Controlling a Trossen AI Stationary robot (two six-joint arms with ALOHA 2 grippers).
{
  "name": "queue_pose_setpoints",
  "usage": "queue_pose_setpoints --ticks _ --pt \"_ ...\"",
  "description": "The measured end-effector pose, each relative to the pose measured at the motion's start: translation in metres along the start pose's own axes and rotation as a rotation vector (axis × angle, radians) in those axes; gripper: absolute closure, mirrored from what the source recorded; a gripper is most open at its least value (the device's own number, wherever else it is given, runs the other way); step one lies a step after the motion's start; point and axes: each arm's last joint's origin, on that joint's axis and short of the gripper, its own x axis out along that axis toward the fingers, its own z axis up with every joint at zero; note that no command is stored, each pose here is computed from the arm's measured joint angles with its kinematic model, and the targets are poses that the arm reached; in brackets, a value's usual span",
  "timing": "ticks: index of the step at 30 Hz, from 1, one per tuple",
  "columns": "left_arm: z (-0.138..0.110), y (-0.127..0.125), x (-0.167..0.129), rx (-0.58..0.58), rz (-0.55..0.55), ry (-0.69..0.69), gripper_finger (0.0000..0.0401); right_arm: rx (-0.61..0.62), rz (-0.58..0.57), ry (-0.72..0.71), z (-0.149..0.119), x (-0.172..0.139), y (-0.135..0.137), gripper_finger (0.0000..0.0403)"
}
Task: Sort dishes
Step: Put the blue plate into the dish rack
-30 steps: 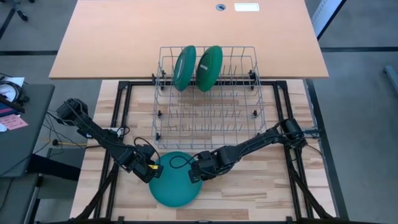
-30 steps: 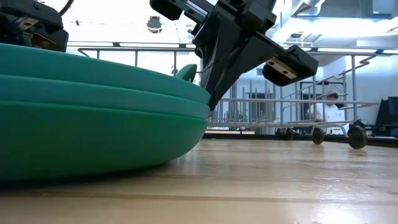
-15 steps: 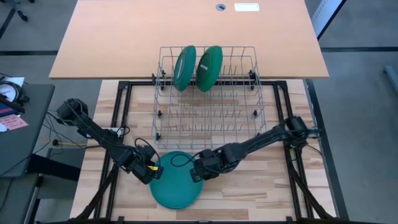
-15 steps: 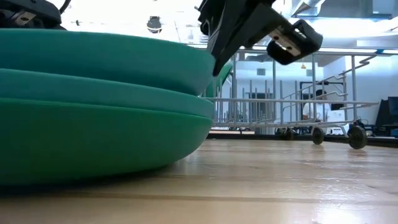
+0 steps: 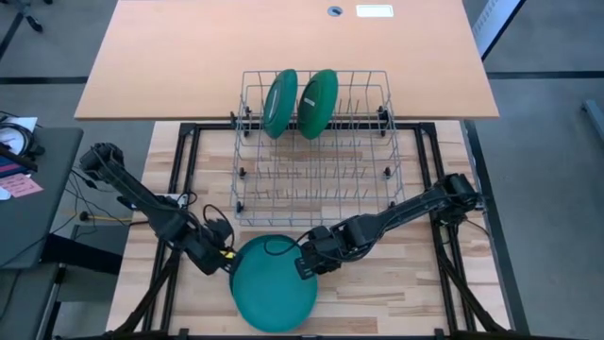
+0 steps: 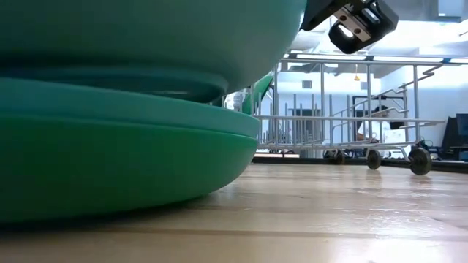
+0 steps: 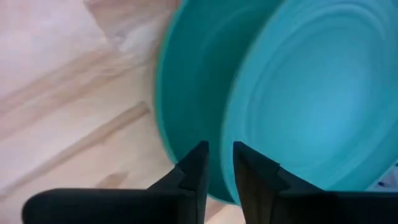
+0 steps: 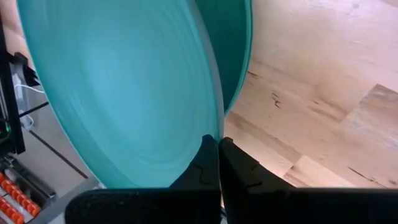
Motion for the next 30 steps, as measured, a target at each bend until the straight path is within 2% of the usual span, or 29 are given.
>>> queue_pose_setpoints --ticks 7,11,16,19,26,30 --pt "0.000 0.005 -0.002 0.057 0.041 -0.029 0.0314 -0.008 0.004 -0.009 0.004 0.000 0.000 0.0402" --pt "0.001 0.005 -0.002 0.064 0.032 -0.090 0.0279 -0.009 0.006 -0.014 0.009 -0.001 0.000 0.0402" --pt "0.001 0.004 -0.002 0.075 0.020 -0.097 0.0232 -0.009 0.007 -0.018 0.012 -0.001 0.000 0.0402" --pt "0.000 0.003 0.007 0.095 -0.016 -0.126 0.0215 -0.021 0.008 -0.018 0.012 -0.001 0.000 0.0402" --pt "-0.003 0.015 0.025 0.101 0.012 -0.109 0.0214 -0.025 0.008 -0.017 0.013 -0.001 0.000 0.0402" --pt "-0.004 0.015 0.031 0.114 -0.046 -0.104 0.0232 -0.029 0.008 -0.017 0.013 -0.001 0.000 0.0402"
